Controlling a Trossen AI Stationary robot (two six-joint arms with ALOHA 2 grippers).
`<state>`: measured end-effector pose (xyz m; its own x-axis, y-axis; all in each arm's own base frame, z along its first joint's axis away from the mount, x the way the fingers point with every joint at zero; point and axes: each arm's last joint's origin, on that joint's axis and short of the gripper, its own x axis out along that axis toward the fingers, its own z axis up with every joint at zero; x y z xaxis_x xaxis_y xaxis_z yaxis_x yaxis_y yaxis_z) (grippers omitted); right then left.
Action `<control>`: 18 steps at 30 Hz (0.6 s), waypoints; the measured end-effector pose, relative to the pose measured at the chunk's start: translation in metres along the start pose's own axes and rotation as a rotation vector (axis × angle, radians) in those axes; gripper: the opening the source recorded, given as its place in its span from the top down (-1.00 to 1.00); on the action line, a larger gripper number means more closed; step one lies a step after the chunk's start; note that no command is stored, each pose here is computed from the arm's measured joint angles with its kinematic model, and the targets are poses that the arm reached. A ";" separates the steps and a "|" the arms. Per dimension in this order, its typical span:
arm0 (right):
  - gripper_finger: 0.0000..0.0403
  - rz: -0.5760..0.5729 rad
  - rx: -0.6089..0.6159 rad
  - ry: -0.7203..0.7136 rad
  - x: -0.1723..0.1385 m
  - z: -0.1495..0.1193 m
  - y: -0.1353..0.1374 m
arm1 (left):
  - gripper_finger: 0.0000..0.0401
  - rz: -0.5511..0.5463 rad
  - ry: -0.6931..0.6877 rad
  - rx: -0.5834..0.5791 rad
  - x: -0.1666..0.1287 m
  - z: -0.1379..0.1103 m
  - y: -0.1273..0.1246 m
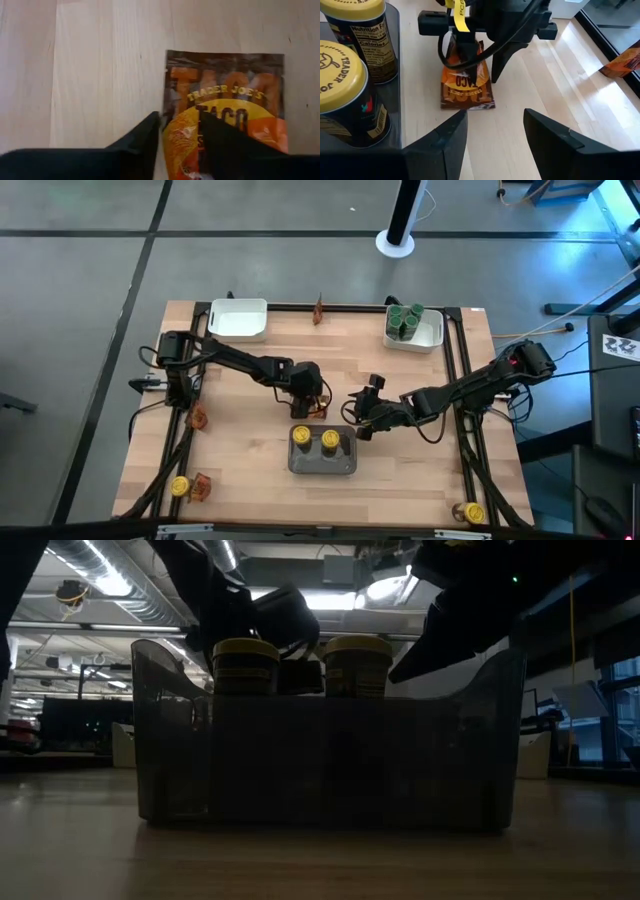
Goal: Sort spices by type
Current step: Put the middle right orange seasoning bag into the left white bin
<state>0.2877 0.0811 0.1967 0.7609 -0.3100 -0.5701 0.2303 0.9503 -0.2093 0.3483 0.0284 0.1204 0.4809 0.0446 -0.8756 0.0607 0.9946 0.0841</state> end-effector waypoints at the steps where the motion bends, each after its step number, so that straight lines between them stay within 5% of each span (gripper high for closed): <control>1: 0.03 0.000 0.000 0.000 0.000 0.000 0.000 | 0.44 -0.004 0.005 0.008 0.000 -0.001 0.000; 7: 0.03 0.000 0.000 0.000 0.000 0.000 0.000 | 0.93 -0.009 0.015 0.039 0.002 -0.004 -0.001; 18: 0.03 0.002 -0.001 0.002 0.000 0.000 0.000 | 1.00 0.051 -0.008 0.072 -0.023 0.001 -0.008</control>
<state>0.2875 0.0811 0.1967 0.7602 -0.3082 -0.5720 0.2283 0.9509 -0.2090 0.3378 0.0191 0.1401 0.4920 0.0937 -0.8655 0.0992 0.9817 0.1626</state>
